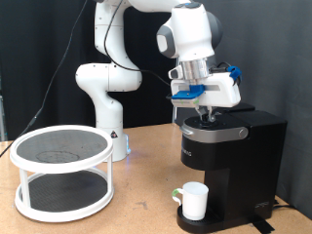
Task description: Make a cup of coffee with the keurig machine
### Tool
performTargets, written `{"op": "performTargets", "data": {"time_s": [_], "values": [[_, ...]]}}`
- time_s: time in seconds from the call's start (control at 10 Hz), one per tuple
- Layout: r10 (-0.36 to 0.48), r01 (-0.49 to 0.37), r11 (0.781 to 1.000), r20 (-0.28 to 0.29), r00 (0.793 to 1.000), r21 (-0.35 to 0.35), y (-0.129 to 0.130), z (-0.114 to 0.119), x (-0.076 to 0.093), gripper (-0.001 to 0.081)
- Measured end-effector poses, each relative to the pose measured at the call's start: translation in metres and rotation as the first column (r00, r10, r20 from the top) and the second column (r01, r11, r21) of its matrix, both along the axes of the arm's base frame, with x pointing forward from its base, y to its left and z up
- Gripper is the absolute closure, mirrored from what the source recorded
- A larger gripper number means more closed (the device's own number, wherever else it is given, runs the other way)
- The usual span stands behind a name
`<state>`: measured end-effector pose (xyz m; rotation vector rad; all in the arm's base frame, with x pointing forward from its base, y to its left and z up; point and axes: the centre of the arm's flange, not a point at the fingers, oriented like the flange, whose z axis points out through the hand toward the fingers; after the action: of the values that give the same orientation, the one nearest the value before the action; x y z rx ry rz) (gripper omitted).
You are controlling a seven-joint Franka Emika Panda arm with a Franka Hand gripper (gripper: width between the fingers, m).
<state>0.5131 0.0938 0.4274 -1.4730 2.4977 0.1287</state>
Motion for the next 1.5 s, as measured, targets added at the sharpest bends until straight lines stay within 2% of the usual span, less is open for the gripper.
{"op": "performTargets", "data": {"time_s": [0.6,0.9,1.5], "values": [[-0.024,0.024,1.0,-0.014,1.0,0.001,-0.004,-0.001,0.001,0.0806],[-0.065,0.065,0.998,-0.048,0.997,0.005,-0.011,-0.002,0.006,0.0806],[-0.071,0.071,0.997,-0.052,0.996,0.008,-0.019,-0.001,0.019,0.0806]]}}
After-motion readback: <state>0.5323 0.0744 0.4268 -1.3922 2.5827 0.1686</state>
